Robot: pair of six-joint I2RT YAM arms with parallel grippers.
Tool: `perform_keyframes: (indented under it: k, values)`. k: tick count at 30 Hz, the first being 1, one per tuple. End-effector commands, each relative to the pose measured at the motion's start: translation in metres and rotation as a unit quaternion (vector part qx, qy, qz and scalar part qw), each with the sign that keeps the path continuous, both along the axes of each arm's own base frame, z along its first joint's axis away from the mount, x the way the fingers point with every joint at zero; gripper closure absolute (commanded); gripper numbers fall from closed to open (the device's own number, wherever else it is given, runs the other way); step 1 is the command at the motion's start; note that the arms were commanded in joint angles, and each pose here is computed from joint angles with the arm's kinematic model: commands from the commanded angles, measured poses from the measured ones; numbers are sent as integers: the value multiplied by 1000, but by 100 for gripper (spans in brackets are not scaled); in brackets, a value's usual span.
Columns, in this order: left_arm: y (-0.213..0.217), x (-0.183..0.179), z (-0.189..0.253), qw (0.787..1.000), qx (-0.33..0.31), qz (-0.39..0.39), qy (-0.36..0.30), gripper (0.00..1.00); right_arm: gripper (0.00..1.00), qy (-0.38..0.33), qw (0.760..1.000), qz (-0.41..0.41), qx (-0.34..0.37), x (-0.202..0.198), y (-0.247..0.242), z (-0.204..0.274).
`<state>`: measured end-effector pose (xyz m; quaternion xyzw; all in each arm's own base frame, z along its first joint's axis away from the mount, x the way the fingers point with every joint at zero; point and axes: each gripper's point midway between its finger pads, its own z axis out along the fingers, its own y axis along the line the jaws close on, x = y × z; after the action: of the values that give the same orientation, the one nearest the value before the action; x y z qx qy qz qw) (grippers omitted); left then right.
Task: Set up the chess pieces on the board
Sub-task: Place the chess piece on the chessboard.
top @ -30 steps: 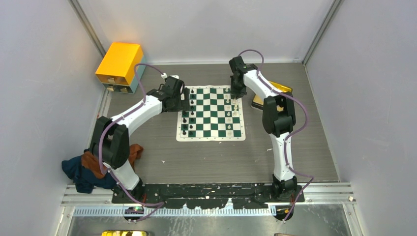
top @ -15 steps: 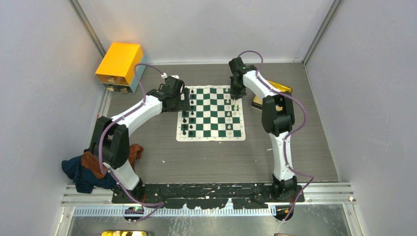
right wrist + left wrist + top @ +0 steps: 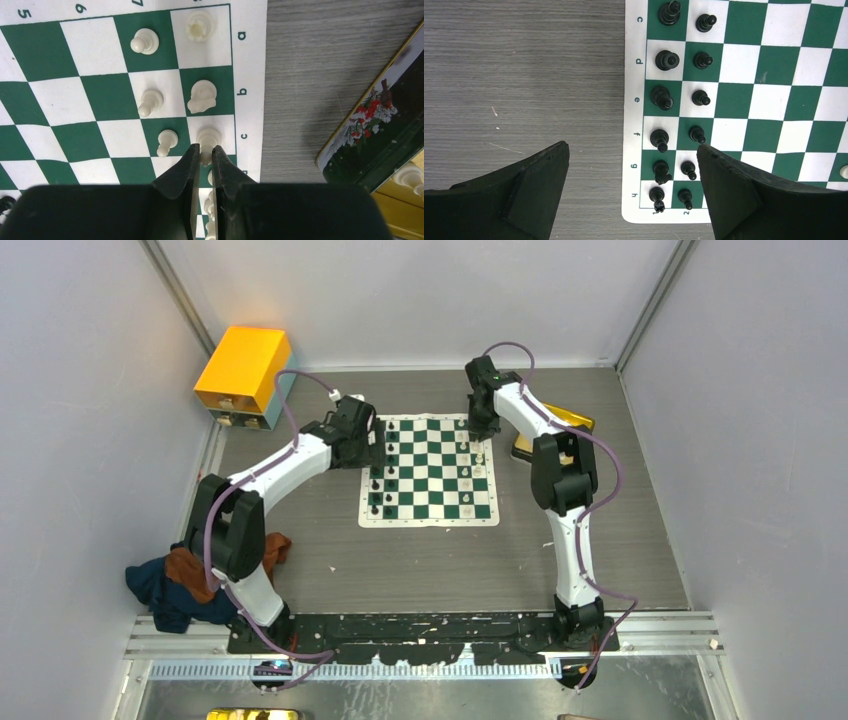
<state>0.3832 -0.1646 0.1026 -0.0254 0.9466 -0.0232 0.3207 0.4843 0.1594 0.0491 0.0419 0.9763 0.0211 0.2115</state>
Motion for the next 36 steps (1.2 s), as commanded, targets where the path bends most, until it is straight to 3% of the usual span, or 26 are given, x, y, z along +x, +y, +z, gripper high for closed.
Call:
perform_keyframes:
  k: [1,9,16,20,36]
  values:
    - [-4,15,13,1000,-8,-1,-26,1,99,-28,1000,3,2,15,-1,16]
    - [-4,16,12,1000,-7,-2,-24,1,99,-22,1000,1,-1,14,-4,13]
    - [-4,15,12,1000,-7,0,-24,0,76,-21,1000,4,-1,12,-4,13]
    - [-4,16,12,1000,-7,0,-25,1,70,-24,1000,7,-1,13,-4,17]
    - [-1,15,20,999,-11,10,-36,0,68,-72,997,17,21,24,2,72]
